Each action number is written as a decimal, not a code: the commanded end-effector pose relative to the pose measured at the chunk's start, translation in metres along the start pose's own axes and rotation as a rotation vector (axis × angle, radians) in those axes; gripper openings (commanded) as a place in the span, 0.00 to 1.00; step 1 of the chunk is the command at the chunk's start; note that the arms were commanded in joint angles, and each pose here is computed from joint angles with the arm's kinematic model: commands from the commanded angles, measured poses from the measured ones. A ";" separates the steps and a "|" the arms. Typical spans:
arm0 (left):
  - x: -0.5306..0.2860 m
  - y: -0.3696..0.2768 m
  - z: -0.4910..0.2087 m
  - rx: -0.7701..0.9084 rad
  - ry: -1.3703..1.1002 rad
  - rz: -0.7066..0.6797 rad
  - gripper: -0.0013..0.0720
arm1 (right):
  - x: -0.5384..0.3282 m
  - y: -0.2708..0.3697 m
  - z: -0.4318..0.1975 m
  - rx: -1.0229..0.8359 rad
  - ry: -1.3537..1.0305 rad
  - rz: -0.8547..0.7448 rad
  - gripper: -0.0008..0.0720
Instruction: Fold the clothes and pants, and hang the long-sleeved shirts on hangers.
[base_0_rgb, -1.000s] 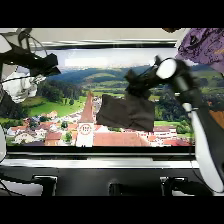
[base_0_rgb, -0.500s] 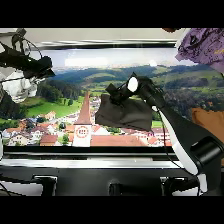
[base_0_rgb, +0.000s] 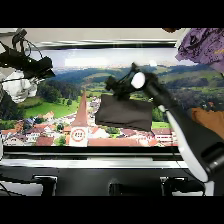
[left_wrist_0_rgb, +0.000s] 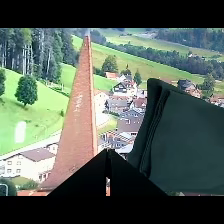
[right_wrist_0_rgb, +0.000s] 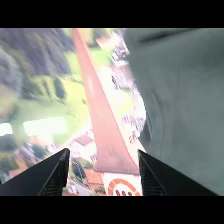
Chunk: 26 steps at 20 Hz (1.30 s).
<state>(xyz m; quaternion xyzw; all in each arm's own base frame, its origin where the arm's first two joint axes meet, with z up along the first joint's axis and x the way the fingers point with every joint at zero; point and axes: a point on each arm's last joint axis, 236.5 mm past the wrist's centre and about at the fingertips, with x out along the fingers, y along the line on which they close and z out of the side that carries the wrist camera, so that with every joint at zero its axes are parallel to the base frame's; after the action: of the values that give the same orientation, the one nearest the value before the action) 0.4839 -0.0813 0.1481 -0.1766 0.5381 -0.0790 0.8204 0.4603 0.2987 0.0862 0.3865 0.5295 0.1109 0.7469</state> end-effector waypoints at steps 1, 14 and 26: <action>0.000 0.000 0.000 -0.001 0.001 0.000 0.04 | -0.078 -0.022 0.048 -0.038 -0.080 -0.017 0.69; -0.001 0.000 0.000 -0.001 0.000 -0.001 0.04 | -0.106 -0.293 0.040 0.174 0.111 -0.030 0.76; 0.000 0.000 0.000 -0.031 0.000 -0.001 0.05 | -0.020 -0.310 0.017 0.216 0.167 0.036 0.52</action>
<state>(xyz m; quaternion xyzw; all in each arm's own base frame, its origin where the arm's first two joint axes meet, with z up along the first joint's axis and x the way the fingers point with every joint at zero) 0.4837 -0.0816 0.1484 -0.1879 0.5391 -0.0724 0.8178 0.3866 0.0636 -0.0993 0.4765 0.5932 0.1049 0.6403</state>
